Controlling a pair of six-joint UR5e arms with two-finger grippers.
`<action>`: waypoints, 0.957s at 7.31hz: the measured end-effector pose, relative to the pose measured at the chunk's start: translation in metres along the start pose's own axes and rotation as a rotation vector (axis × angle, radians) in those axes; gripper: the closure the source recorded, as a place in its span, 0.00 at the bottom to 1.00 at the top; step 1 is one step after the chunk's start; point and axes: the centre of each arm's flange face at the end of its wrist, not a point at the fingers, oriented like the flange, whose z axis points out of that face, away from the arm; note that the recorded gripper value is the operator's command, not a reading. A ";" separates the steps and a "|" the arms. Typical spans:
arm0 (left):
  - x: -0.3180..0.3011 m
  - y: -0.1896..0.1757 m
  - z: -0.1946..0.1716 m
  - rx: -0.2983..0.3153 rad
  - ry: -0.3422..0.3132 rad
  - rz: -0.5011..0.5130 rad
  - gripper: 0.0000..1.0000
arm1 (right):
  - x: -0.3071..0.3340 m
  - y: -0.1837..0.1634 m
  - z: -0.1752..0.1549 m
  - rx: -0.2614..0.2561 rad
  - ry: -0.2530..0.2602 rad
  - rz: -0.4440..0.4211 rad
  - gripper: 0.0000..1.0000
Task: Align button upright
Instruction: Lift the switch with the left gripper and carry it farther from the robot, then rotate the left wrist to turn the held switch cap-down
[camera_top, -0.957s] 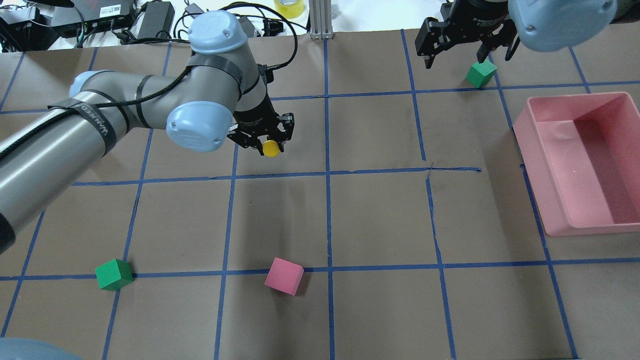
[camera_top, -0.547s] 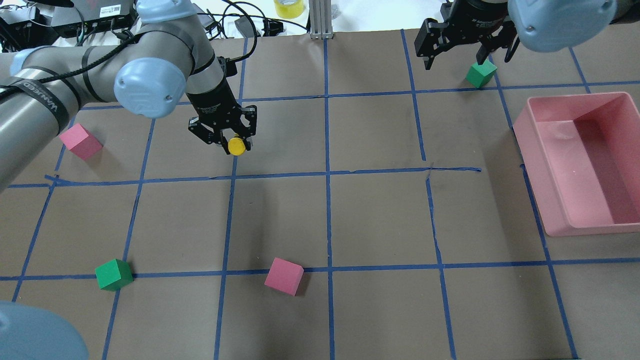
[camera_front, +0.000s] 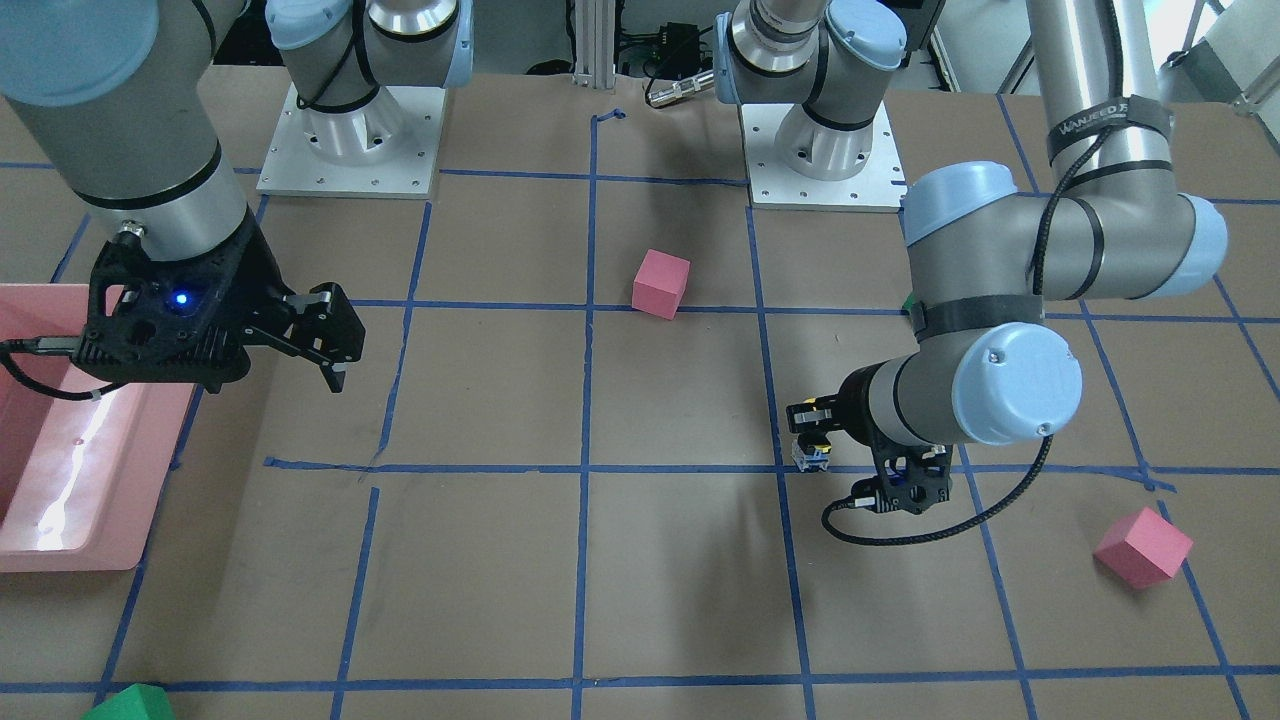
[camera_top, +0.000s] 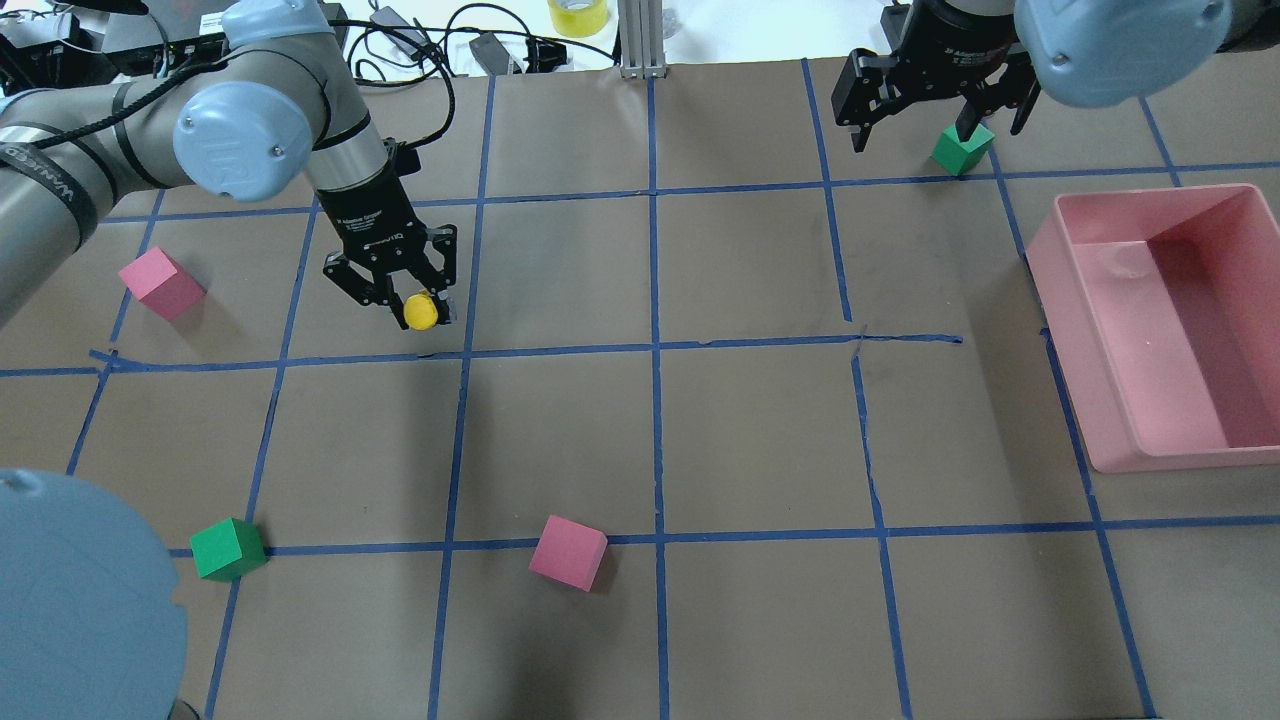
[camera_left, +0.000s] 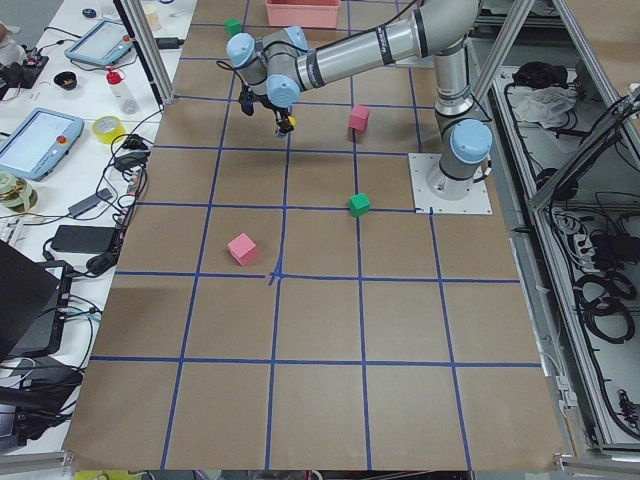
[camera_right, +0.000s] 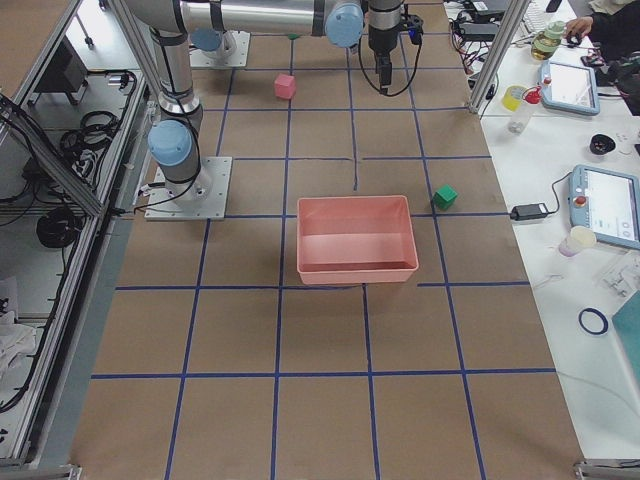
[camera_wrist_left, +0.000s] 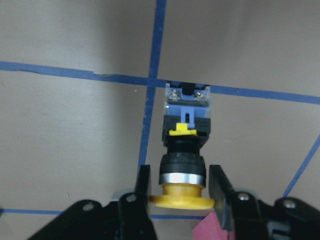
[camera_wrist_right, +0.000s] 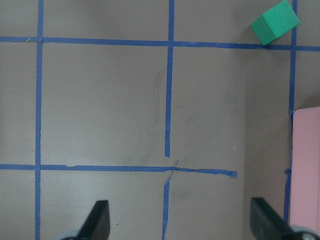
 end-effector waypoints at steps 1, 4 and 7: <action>-0.009 -0.013 -0.001 -0.032 0.014 -0.009 1.00 | 0.001 0.000 0.001 -0.005 0.001 0.001 0.00; -0.038 -0.046 0.002 -0.111 0.176 -0.097 1.00 | 0.002 0.001 0.010 -0.015 0.001 0.003 0.00; -0.061 -0.061 0.014 -0.188 0.319 -0.353 1.00 | 0.001 0.002 0.014 -0.017 -0.001 0.002 0.00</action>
